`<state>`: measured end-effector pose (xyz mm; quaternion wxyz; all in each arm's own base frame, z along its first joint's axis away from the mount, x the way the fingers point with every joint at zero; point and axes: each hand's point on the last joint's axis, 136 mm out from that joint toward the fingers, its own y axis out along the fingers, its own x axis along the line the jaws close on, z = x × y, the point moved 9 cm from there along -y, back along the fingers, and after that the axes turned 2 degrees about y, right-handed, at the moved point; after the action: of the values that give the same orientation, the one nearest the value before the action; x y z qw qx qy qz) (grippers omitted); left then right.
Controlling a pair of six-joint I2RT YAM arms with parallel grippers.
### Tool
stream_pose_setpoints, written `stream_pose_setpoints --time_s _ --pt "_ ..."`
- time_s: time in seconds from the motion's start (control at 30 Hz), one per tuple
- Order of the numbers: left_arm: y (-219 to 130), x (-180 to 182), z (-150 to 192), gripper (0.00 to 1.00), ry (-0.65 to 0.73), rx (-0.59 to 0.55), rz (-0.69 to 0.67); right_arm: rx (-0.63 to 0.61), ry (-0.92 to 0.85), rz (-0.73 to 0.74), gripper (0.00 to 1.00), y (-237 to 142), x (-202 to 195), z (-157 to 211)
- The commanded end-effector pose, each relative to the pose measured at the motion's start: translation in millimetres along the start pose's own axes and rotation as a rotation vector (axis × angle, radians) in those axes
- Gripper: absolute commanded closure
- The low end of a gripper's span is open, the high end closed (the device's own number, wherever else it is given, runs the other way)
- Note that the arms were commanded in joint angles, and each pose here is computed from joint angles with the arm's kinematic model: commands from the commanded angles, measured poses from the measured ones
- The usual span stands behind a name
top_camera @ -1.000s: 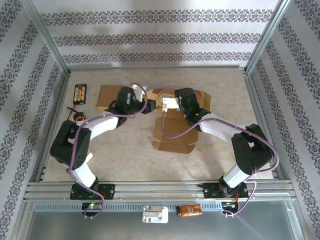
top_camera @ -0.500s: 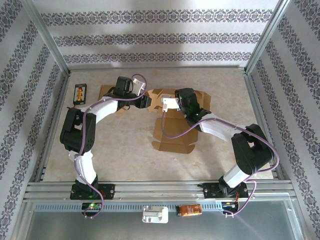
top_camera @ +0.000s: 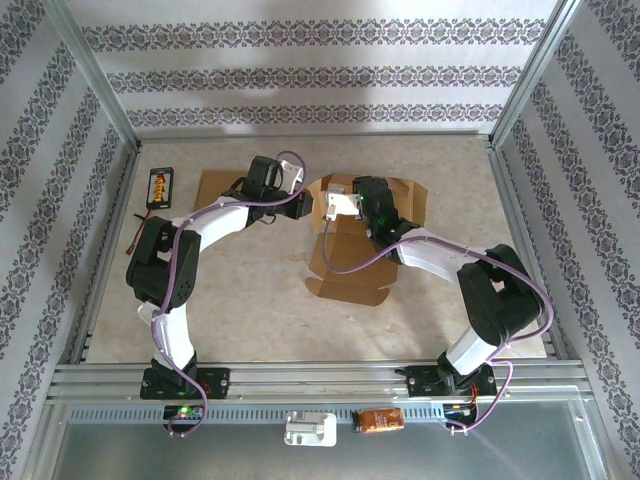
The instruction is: Fold the paper box
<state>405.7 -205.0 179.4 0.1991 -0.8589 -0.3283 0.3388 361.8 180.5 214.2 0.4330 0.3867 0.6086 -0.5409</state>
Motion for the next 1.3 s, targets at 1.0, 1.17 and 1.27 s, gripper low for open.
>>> stream_pose_setpoints --time_s 1.0,1.17,1.27 --pt "-33.4 -54.9 29.0 0.39 0.174 -0.274 0.180 -0.039 0.018 0.000 1.00 -17.2 67.9 0.0" --pt "-66.4 -64.2 39.6 0.40 0.389 -0.339 0.236 -0.057 -0.009 0.018 1.00 -20.1 76.0 -5.3" --pt "-79.2 -49.6 39.8 0.44 0.425 -0.325 0.131 -0.061 -0.023 0.024 1.00 -21.5 79.1 -7.4"
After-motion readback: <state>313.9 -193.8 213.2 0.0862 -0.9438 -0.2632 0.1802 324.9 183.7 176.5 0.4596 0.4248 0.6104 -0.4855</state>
